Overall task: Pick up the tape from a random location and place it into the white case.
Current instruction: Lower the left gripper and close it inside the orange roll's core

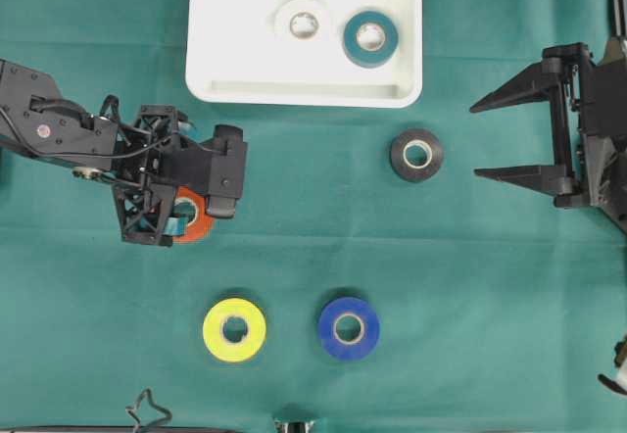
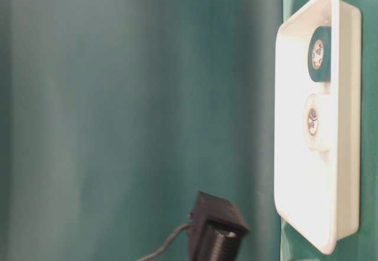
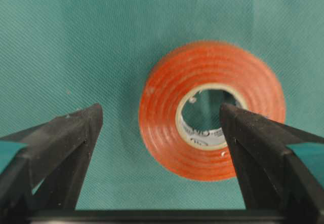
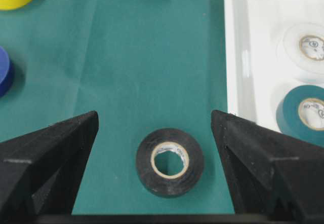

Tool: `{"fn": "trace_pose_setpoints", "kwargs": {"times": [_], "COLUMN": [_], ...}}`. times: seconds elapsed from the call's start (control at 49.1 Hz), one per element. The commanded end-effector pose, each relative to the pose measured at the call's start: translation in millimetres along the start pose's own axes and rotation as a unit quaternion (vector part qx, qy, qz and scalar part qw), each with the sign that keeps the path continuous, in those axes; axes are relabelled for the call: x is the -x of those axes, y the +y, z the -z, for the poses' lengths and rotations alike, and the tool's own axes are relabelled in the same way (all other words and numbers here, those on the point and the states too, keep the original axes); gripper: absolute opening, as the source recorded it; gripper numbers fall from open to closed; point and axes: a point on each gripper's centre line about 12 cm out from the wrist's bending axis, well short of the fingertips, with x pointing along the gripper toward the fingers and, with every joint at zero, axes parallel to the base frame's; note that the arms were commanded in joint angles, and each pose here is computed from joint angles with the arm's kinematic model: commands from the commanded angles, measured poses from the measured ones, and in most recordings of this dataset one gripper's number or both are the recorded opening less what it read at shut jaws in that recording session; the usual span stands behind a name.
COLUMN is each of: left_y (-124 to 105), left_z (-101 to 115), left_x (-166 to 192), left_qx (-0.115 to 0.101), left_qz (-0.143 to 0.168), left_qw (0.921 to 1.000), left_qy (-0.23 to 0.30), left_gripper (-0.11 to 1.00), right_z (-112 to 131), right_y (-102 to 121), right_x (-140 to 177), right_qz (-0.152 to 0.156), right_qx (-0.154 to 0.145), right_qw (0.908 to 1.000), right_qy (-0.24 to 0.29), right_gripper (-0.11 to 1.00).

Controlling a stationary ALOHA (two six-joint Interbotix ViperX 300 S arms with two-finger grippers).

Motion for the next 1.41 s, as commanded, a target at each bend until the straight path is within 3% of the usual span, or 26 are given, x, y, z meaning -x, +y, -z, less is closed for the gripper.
{"fn": "trace_pose_setpoints", "kwargs": {"times": [0.0, 0.489, 0.55, 0.733, 0.774, 1.385], "left_y": [0.1, 0.1, 0.1, 1.1, 1.1, -1.0], "left_z": [-2.6, -2.2, -2.7, -4.1, -4.1, -10.6], "left_x": [1.2, -3.4, -3.1, -2.2, -2.2, 9.9], "left_qx": [-0.001, -0.003, -0.004, -0.002, -0.002, 0.003], "left_qz": [0.0, -0.001, -0.001, -0.001, -0.001, 0.002], "left_qw": [0.9999, 0.9998, 0.9998, 0.9997, 0.9997, 0.9995], "left_qy": [-0.013, -0.021, -0.021, -0.024, -0.024, -0.031], "left_gripper": [0.98, 0.94, 0.83, 0.29, 0.21, 0.21], "right_z": [-7.4, -7.4, -7.2, -6.8, -6.8, -8.5], "right_y": [1.1, 1.1, 1.1, 1.0, 1.0, 1.2], "right_x": [0.2, -0.4, -0.4, -0.7, -0.7, -0.4], "right_qz": [-0.002, -0.002, -0.002, -0.001, -0.001, -0.001], "right_qx": [0.002, 0.002, 0.001, 0.0, 0.0, 0.0], "right_qw": [1.0, 1.0, 1.0, 1.0, 1.0, 1.0], "right_qy": [-0.009, -0.009, -0.008, -0.007, -0.007, -0.008], "right_gripper": [0.87, 0.87, 0.87, 0.87, 0.87, 0.87]}}
